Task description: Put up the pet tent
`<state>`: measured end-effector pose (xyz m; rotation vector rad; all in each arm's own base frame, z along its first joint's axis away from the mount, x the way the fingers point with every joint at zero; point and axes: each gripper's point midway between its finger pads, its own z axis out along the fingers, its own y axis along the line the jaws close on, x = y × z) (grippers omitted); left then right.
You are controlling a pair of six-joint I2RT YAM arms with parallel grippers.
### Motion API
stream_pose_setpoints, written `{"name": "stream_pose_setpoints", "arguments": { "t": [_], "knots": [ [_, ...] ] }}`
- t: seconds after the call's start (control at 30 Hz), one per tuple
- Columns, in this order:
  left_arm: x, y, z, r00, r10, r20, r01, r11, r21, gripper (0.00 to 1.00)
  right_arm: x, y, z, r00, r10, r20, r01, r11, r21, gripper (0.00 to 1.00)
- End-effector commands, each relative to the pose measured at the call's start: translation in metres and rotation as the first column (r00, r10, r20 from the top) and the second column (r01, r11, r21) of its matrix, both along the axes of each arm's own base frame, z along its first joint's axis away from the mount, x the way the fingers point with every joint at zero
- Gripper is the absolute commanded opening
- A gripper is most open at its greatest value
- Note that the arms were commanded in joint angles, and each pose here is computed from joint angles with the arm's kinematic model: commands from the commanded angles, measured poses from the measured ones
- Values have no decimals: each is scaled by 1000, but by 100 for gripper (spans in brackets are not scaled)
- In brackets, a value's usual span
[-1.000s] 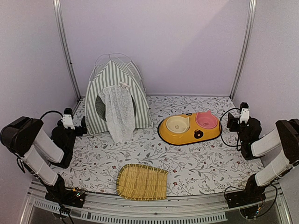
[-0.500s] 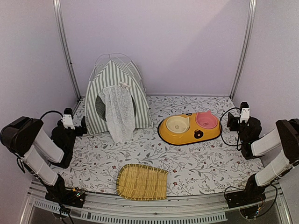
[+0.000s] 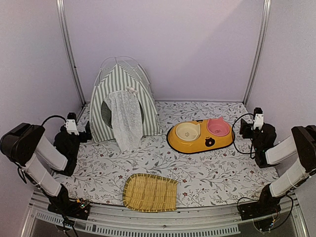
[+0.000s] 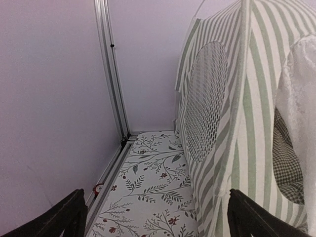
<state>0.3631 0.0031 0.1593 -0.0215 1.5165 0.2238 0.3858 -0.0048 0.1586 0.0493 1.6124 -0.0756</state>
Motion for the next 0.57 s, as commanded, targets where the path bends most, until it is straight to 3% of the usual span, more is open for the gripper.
{"name": "stream_pose_setpoints", "arguments": {
  "t": [0.0, 0.53],
  "knots": [
    [4, 5, 6, 1000, 10, 10, -10, 1000, -15, 99, 5, -1, 2, 1000, 2, 1, -2, 1000, 9, 99],
    [6, 6, 5, 1000, 17, 6, -17, 1000, -20, 99, 14, -5, -2, 999, 24, -34, -22, 999, 41, 99]
  ]
}}
